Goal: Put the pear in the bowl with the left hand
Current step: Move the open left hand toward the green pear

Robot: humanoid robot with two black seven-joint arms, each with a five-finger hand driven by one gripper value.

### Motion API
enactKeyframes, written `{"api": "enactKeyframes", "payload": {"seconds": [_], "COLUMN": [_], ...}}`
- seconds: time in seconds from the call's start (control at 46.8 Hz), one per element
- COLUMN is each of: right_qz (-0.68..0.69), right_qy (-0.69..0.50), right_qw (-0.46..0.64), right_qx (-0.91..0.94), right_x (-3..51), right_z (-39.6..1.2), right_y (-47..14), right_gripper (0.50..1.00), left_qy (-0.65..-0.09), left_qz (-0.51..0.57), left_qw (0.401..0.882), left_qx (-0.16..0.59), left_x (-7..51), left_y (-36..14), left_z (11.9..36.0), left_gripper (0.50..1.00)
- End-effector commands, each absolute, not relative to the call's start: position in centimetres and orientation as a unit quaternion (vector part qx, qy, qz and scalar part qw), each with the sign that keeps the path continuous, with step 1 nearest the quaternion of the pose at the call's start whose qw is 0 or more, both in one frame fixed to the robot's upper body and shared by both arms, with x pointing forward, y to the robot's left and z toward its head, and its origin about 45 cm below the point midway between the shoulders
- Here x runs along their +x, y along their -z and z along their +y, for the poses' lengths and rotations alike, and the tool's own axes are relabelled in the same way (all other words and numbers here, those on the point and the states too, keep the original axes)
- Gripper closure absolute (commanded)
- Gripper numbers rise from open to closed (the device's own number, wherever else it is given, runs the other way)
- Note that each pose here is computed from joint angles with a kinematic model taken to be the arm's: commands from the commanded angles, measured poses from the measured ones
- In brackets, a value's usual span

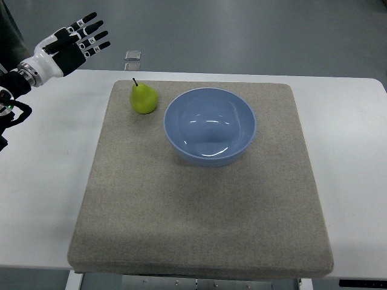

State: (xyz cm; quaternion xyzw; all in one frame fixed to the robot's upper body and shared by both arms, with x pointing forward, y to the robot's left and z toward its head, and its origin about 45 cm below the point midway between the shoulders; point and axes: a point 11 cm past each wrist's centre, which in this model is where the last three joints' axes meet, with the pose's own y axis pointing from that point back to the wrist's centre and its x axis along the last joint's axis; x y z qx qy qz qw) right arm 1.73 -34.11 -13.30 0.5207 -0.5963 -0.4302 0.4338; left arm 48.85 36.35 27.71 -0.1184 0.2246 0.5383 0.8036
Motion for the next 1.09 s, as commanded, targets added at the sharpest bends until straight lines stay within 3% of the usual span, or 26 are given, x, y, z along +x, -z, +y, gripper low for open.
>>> {"api": "enactKeyframes", "payload": {"seconds": [0.0,0.663,1.07], "right_qz": [-0.596,-0.596,-0.596], "right_qy": [0.43,0.43,0.43], "right_qw": [0.434,0.434,0.434], "right_qx": [0.52,0.52,0.521], "right_x": [1.7,1.7,1.8], "right_z": [-34.1,-34.1,-34.1], "right_y": [13.3,13.3,13.3], "right_gripper": [0.574,0.574,0.574], "left_qy": [-0.538,-0.545,-0.521], "left_qz": [0.224,0.212,0.047], "left_qw": [0.805,0.804,0.843], "left_qx": [-0.116,-0.104,0.127], "left_x": [48.8,48.9,49.6], "left_y": [-27.7,-27.8,-29.2], "left_z": [36.3,36.7,36.2], "left_gripper": [0.504,0.506,0.506]}}
